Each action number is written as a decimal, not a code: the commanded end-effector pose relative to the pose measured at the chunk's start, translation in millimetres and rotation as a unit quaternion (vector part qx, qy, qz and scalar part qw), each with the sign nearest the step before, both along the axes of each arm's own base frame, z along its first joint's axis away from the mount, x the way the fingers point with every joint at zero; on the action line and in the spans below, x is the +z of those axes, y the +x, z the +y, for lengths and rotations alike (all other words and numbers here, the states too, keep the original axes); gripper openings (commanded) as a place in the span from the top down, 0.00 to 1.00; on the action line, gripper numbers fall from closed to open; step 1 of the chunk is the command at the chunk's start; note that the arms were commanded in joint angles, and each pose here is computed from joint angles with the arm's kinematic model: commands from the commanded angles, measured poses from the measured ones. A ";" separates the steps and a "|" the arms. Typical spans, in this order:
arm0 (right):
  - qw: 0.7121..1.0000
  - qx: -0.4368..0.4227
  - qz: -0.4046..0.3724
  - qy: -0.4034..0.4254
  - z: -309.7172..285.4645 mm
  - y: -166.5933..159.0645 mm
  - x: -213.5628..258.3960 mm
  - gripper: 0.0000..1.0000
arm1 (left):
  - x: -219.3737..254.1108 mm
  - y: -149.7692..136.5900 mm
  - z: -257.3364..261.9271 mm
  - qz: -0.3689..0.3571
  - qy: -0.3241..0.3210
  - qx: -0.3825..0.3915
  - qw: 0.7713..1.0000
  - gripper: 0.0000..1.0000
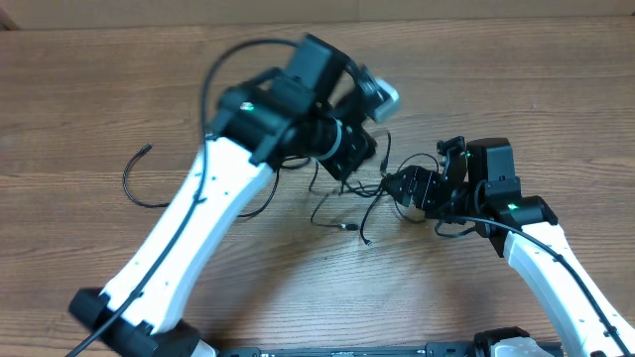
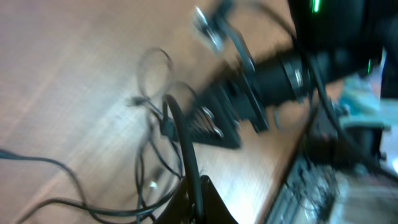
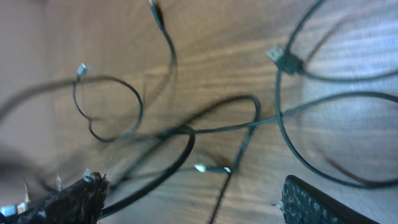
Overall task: Untangle cables
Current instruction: 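Pull the left gripper leftward, separating a cable from the right gripper's cable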
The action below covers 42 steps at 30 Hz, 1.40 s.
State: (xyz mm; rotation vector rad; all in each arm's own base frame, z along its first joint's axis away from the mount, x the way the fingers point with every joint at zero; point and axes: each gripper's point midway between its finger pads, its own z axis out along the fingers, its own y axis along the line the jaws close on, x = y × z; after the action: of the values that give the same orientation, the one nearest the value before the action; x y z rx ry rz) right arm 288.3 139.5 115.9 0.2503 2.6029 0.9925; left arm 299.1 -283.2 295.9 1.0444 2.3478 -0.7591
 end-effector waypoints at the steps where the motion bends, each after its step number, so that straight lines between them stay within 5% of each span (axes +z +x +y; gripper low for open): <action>1: 0.999 0.026 -0.002 -0.029 -3.5 -9.5 -11.4 0.11 | 61.2 16.5 34.1 -0.068 -0.041 0.093 0.992 0.96; 13: 0.995 -0.010 0.003 -0.097 -26.6 -5.7 -25.3 0.09 | 113.6 53.5 205.0 -0.081 -0.091 0.415 0.902 0.96; 22: 0.995 -0.011 -0.001 -0.096 -26.2 -3.7 -24.1 0.09 | 56.6 33.3 230.9 0.058 -0.043 0.464 0.883 0.95; 24: 0.995 -0.011 -0.001 -0.096 -26.2 -3.7 -24.1 0.09 | 41.8 30.6 235.5 0.082 -0.017 0.473 0.877 0.84; 26: 0.995 -0.011 -0.001 -0.096 -26.2 -3.9 -24.2 0.09 | 28.6 29.3 241.1 0.102 0.008 0.483 0.870 0.41; 29: 0.995 -0.011 0.000 -0.096 -26.3 -4.3 -24.5 0.09 | 10.3 27.9 254.8 0.120 0.055 0.504 0.854 0.16; 42: 0.995 -0.011 0.000 -0.097 -26.3 -4.2 -24.4 0.09 | -22.5 10.5 264.3 0.182 0.118 0.512 0.832 0.15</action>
State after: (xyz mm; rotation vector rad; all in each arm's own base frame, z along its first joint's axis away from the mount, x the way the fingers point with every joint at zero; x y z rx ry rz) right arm 284.8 112.9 92.9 0.2418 2.6672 0.7355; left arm 313.1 -22.2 282.2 -0.3883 2.8087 -0.2668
